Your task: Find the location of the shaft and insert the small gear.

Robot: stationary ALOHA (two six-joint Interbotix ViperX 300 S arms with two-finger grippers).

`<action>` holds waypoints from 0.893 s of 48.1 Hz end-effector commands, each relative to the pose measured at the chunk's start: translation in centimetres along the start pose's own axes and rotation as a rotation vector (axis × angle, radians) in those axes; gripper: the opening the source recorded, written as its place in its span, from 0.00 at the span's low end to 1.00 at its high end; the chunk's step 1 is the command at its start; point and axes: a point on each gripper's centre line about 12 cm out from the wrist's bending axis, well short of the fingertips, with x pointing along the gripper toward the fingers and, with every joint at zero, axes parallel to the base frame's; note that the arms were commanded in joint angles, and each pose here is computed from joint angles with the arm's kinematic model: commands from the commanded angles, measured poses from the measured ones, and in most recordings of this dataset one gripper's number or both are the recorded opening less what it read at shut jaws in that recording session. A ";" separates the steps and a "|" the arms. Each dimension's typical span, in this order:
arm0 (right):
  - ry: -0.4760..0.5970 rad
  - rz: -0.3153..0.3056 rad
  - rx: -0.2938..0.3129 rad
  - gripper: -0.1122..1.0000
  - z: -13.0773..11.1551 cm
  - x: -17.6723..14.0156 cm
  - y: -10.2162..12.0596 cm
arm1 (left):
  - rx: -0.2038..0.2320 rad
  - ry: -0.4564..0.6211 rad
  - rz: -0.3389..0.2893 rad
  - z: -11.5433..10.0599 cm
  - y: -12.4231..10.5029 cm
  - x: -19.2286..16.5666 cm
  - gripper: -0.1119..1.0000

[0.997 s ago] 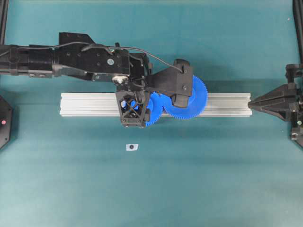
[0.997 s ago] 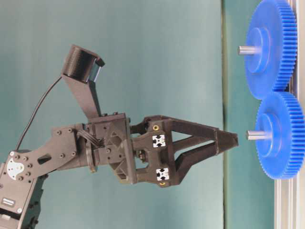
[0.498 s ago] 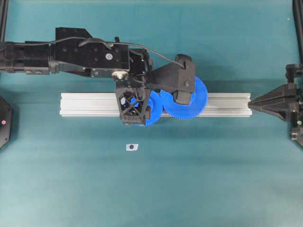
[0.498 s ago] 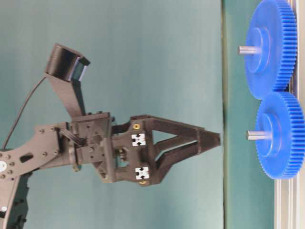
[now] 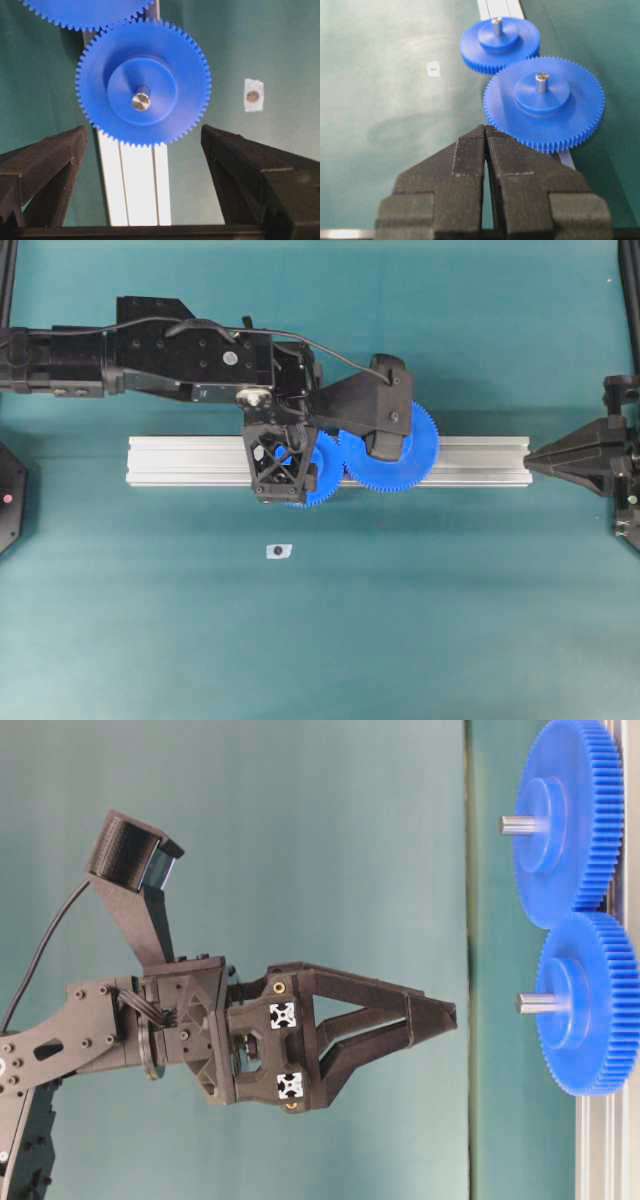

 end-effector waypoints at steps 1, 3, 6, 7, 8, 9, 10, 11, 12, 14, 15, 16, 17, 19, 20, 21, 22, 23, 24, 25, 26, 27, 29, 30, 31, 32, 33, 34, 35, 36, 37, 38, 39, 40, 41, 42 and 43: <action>-0.009 0.000 0.007 0.12 0.4 0.1 0.0 | 0.002 -0.064 0.010 0.5 0.0 -2.5 0.91; -0.011 -0.001 0.006 0.12 0.4 0.1 0.0 | 0.003 -0.065 0.013 0.5 0.0 -2.5 0.91; -0.010 -0.001 0.007 0.12 0.4 0.1 0.0 | 0.001 -0.065 0.010 0.5 0.0 -2.5 0.91; -0.008 -0.002 0.006 0.12 0.4 0.1 0.0 | 0.001 -0.065 0.010 0.5 0.0 -2.5 0.91; -0.010 -0.001 0.007 0.12 0.4 0.1 0.0 | -0.001 -0.065 0.010 0.5 0.0 -2.5 0.91; -0.008 -0.002 0.007 0.12 0.4 0.1 0.0 | -0.001 -0.065 0.010 0.5 0.0 -2.5 0.91; -0.009 0.000 0.007 0.12 0.4 0.1 0.0 | -0.001 -0.068 0.011 0.5 0.0 -2.7 0.91; -0.008 -0.002 0.007 0.12 0.4 0.1 0.0 | -0.001 -0.068 0.011 0.5 0.0 -2.7 0.91; -0.010 -0.001 0.007 0.12 0.4 0.1 0.0 | -0.001 -0.068 0.011 0.5 0.0 -2.7 0.91; -0.007 -0.002 0.007 0.12 0.3 0.1 0.0 | -0.001 -0.071 0.011 0.5 0.0 -2.8 0.91; -0.007 -0.002 0.007 0.12 0.3 0.1 0.0 | 0.001 -0.071 0.011 0.5 0.0 -2.8 0.91; -0.007 -0.002 0.007 0.12 0.3 0.1 0.0 | 0.001 -0.073 0.011 0.6 0.0 -2.8 0.91; -0.007 -0.002 0.007 0.12 0.3 0.1 0.0 | 0.002 -0.072 0.014 0.6 0.1 -2.8 0.91; -0.007 -0.002 0.007 0.12 0.3 0.1 0.0 | 0.001 -0.074 0.012 0.6 0.0 -2.9 0.91; -0.008 -0.002 0.007 0.12 0.3 0.1 0.0 | 0.001 -0.074 0.012 0.6 0.0 -2.9 0.91; -0.007 -0.002 0.007 0.12 0.3 0.1 0.0 | 0.001 -0.073 0.011 0.5 0.0 -2.9 0.91; -0.007 -0.002 0.007 0.12 0.3 0.1 0.0 | 0.001 -0.074 0.012 0.6 0.0 -2.9 0.91; -0.005 -0.002 0.007 0.12 0.2 0.1 0.0 | 0.001 -0.074 0.012 0.6 0.0 -2.9 0.91; -0.007 -0.002 0.007 0.12 0.3 0.1 0.0 | 0.001 -0.074 0.012 0.6 0.0 -2.9 0.91; -0.007 -0.002 0.007 0.12 0.3 0.1 0.0 | 0.002 -0.072 0.014 0.5 0.0 -2.8 0.91; -0.005 -0.002 0.006 0.12 0.2 0.1 0.0 | -0.001 -0.074 0.011 0.6 0.0 -2.9 0.91; -0.007 -0.002 0.007 0.12 0.3 0.1 0.0 | -0.001 -0.074 0.011 0.6 0.0 -2.9 0.91; -0.008 -0.002 0.007 0.12 0.3 0.1 0.0 | 0.000 -0.074 0.014 0.6 0.1 -2.9 0.91; -0.007 -0.002 0.007 0.12 0.3 0.1 0.0 | 0.000 -0.074 0.014 0.6 0.1 -2.9 0.91; -0.005 -0.002 0.007 0.12 0.2 0.1 0.0 | -0.001 -0.074 0.011 0.6 0.0 -2.9 0.91; -0.007 -0.002 0.007 0.12 0.3 0.1 0.0 | 0.000 -0.074 0.014 0.6 0.1 -2.9 0.91; -0.008 -0.002 0.007 0.12 0.3 0.1 0.0 | -0.001 -0.074 0.011 0.6 0.0 -2.9 0.91; -0.005 -0.002 0.007 0.12 0.2 0.1 0.0 | -0.001 -0.074 0.011 0.6 0.0 -2.9 0.91; -0.007 -0.002 0.007 0.12 0.3 0.1 0.0 | 0.000 -0.074 0.014 0.6 0.1 -2.9 0.91; -0.007 -0.002 0.007 0.12 0.3 0.1 0.0 | -0.001 -0.074 0.011 0.6 0.0 -2.9 0.91; -0.007 -0.002 0.007 0.12 0.3 0.1 0.0 | -0.001 -0.074 0.011 0.6 0.0 -2.9 0.91; -0.007 -0.002 0.007 0.12 0.3 0.1 0.0 | -0.001 -0.073 0.011 0.5 0.0 -2.9 0.91; -0.005 -0.002 0.007 0.12 0.2 0.1 0.0 | 0.000 -0.074 0.014 0.6 0.1 -2.9 0.91; -0.005 -0.002 0.007 0.12 0.2 0.1 0.0 | -0.001 -0.074 0.011 0.6 0.0 -2.9 0.91; -0.007 -0.002 0.007 0.12 0.3 0.1 0.0 | 0.002 -0.072 0.014 0.5 0.1 -2.9 0.91; -0.007 -0.002 0.007 0.12 0.3 0.1 0.0 | 0.001 -0.074 0.012 0.6 0.0 -2.9 0.91; -0.008 -0.002 0.007 0.12 0.3 0.1 0.0 | -0.001 -0.074 0.011 0.6 0.0 -2.9 0.91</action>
